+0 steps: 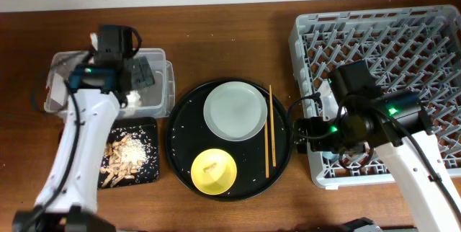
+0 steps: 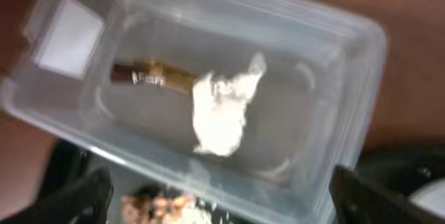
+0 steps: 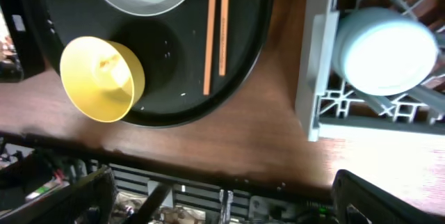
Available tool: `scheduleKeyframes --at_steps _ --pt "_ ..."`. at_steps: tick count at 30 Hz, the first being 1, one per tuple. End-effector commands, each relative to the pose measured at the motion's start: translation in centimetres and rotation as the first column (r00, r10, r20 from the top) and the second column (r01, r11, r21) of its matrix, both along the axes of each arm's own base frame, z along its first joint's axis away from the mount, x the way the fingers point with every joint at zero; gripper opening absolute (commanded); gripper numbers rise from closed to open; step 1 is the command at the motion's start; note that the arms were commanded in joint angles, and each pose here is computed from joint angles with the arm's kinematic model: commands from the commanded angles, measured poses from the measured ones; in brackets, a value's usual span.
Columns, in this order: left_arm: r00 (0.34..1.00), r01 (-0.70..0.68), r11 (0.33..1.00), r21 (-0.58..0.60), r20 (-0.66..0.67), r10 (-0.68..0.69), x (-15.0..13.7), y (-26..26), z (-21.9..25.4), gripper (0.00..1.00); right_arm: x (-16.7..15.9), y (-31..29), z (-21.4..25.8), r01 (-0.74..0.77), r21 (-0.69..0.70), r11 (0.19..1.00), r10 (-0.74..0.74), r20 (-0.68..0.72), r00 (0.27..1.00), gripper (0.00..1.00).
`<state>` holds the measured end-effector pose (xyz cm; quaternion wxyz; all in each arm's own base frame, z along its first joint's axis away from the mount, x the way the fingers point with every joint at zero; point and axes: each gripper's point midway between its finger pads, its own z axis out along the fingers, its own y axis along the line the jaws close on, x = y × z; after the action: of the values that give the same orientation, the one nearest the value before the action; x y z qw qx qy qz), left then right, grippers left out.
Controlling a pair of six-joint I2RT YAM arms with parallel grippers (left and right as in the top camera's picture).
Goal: Sort waste into correct bins and load items into the dishwasher rack
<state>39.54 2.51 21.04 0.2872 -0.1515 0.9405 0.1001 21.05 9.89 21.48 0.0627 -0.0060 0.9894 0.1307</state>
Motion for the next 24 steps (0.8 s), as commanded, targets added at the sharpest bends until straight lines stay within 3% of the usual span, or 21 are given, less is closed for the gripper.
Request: scheduleKeyframes --at_steps 1,3,7,9,11,15,21,24 --pt "0.977 0.120 0.992 0.032 0.173 -0.124 -3.9 -1.3 12.2 0.99 0.4 0.0 0.1 0.001 -0.012 1.000 -0.001 0.023 1.000 0.98" --pt "0.959 0.131 0.991 0.033 0.251 -0.135 -8.7 -1.2 17.1 1.00 0.4 0.0 0.1 0.001 -0.012 1.000 -0.001 0.023 1.000 0.98" --pt "0.916 0.127 0.991 0.034 0.380 -0.130 -15.5 -0.4 21.0 0.99 0.4 0.0 0.1 0.002 -0.012 1.000 -0.001 0.023 1.000 0.98" --pt "0.887 0.124 0.992 0.035 0.443 -0.127 -17.4 -0.2 22.4 0.99 0.6 0.0 0.2 0.001 -0.010 1.000 -0.001 0.031 1.000 0.98" --pt "0.868 0.132 0.991 0.026 0.481 -0.128 -18.7 -0.2 23.1 0.99 0.6 0.0 0.2 0.001 -0.010 1.000 -0.001 0.030 1.000 0.98" --pt "0.834 0.341 0.936 -0.092 0.488 -0.256 -19.2 -4.4 22.7 0.99 0.6 0.0 0.2 0.001 -0.010 1.000 -0.001 0.030 1.000 0.98" --pt "0.929 0.298 0.946 -0.128 0.268 -0.256 -22.6 -3.6 18.0 1.00 0.6 0.0 0.2 0.001 -0.010 1.000 -0.001 0.030 1.000 0.98" --pt "0.931 0.264 0.960 -0.091 0.283 -0.229 -22.8 -2.7 18.3 1.00 0.6 0.0 0.2 0.001 -0.010 1.000 -0.001 0.030 1.000 0.98"
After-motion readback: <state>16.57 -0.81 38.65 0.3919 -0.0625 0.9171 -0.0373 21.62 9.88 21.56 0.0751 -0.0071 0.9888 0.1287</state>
